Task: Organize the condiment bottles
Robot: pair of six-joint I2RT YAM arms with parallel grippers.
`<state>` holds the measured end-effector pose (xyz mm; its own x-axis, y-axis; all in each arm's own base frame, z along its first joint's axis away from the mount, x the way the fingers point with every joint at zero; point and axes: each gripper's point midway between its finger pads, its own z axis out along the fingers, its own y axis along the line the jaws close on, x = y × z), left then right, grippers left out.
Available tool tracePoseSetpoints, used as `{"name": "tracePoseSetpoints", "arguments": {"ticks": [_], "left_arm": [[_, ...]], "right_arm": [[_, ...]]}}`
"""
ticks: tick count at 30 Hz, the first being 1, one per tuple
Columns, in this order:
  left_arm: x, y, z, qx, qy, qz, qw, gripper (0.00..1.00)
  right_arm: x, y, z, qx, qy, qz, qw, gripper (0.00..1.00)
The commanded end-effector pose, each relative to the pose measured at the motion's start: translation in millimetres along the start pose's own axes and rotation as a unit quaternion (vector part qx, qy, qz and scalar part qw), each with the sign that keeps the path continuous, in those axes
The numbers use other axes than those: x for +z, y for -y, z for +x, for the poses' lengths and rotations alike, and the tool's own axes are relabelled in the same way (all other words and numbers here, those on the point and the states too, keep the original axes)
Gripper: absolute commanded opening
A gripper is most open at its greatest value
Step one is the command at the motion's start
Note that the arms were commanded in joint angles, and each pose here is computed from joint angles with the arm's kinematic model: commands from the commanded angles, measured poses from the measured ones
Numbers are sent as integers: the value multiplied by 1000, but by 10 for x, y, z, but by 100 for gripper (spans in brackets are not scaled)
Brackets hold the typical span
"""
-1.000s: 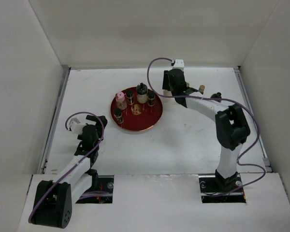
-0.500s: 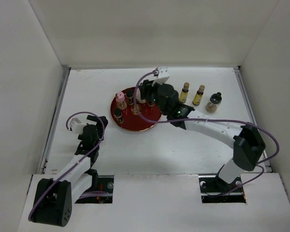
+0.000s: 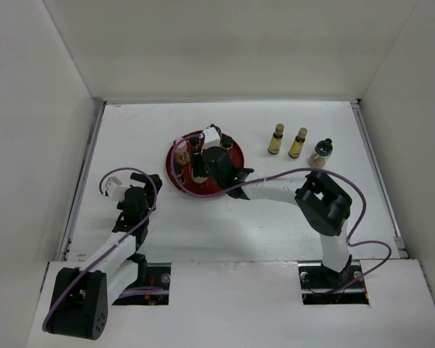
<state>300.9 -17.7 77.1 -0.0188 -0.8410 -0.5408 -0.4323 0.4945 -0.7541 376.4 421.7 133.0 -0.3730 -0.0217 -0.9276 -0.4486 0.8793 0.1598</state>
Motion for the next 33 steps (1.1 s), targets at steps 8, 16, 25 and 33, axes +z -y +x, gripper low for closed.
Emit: {"name": "tracePoseSetpoints", "arguments": {"ticks": [8, 16, 25, 33], "left_arm": [[-2, 181, -76, -5, 12, 29, 1000, 100], [-3, 181, -66, -5, 9, 29, 1000, 100], [-7, 206, -52, -5, 5, 33, 999, 100], [-8, 209, -92, -3, 12, 34, 999, 100]], "right_arm": [[197, -211, -397, 60, 66, -10, 996, 69], [-292, -124, -802, 71, 96, -18, 993, 79], [-848, 1438, -1241, 114, 136, 88, 980, 34], [-880, 2703, -1112, 88, 92, 249, 960, 70]]}}
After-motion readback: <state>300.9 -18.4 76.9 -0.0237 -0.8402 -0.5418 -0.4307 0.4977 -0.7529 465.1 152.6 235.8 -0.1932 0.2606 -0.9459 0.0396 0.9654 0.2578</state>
